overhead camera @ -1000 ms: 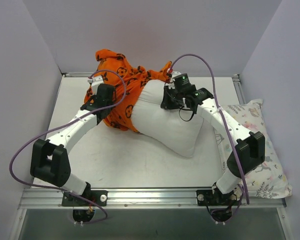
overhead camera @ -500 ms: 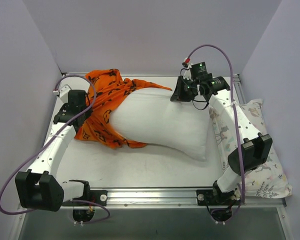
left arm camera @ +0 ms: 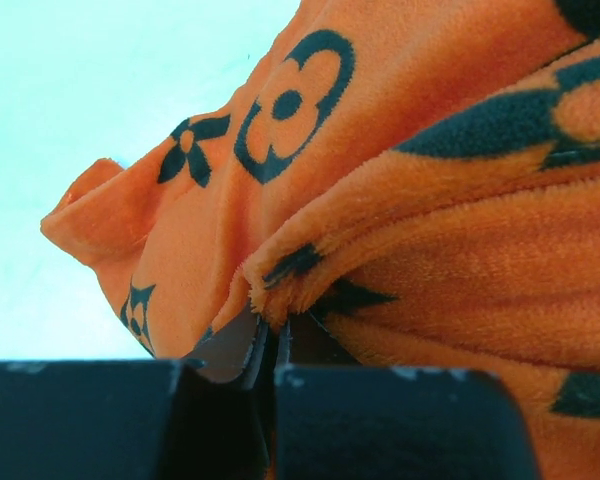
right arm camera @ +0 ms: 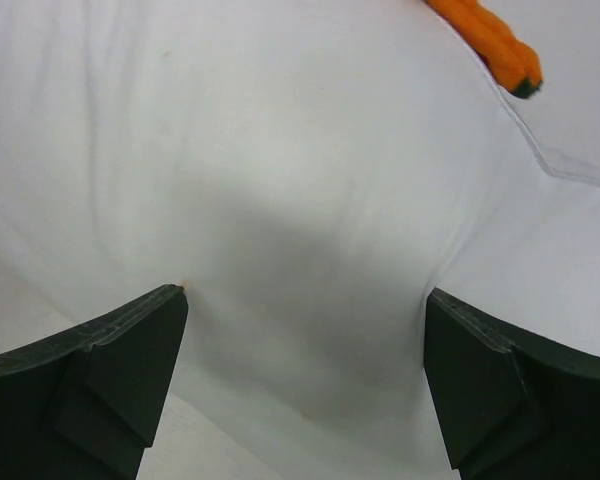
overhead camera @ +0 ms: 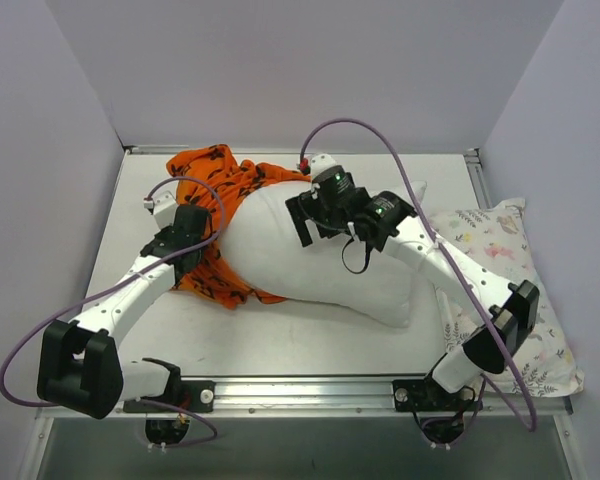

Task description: Remove the pillowcase from the pillow

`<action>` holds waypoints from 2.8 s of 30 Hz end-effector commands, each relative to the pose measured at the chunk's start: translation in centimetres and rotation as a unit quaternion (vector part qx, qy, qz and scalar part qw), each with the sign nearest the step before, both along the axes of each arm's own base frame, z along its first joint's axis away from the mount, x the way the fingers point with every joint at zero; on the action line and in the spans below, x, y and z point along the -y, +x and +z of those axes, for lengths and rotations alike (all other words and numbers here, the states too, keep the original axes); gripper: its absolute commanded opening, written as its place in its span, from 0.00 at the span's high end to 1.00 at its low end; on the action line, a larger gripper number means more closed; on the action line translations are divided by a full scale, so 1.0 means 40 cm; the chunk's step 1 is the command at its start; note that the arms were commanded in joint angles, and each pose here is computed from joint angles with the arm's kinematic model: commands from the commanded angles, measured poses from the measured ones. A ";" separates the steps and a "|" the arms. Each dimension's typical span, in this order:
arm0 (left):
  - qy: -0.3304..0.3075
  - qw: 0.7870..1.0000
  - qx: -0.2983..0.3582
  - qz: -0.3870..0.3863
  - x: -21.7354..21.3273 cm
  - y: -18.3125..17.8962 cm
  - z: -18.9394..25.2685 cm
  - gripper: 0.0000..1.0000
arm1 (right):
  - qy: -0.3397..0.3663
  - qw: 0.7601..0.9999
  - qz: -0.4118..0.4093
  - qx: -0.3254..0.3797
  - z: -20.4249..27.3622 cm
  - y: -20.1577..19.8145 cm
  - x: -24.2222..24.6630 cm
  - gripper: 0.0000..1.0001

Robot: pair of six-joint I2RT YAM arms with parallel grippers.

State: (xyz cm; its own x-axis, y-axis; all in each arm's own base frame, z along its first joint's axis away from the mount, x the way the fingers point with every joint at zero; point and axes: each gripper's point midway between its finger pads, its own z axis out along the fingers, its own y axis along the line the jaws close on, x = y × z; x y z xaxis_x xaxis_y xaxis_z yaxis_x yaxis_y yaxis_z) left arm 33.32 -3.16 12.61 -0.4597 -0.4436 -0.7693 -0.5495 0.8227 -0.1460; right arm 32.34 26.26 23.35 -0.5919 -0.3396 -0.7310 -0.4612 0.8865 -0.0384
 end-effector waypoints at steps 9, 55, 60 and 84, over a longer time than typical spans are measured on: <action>-0.032 0.998 -0.004 -0.051 0.060 -0.016 0.007 1.00 | -0.103 0.986 0.059 0.118 -0.073 -0.052 -0.145 0.00; -0.115 0.944 0.164 -0.263 0.260 -0.038 0.388 0.24 | -0.010 0.994 0.104 0.040 -0.050 -0.022 -0.227 1.00; -0.111 0.942 0.170 -0.269 0.313 -0.126 0.401 0.22 | 0.036 0.995 0.086 0.029 0.016 -0.004 -0.217 1.00; -0.017 0.991 0.120 0.058 -0.004 -0.178 0.127 1.00 | 0.186 0.977 0.089 0.057 0.316 -0.049 -0.110 1.00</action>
State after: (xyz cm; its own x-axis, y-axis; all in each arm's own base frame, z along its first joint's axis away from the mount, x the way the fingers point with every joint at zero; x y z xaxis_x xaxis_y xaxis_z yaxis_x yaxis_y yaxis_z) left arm 27.75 -10.39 19.44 -0.2639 -0.5350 -0.8026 -0.3869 0.8209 -0.4200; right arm 29.66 31.29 25.57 -0.5982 -0.3417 -0.7249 -0.6014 0.7892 0.1243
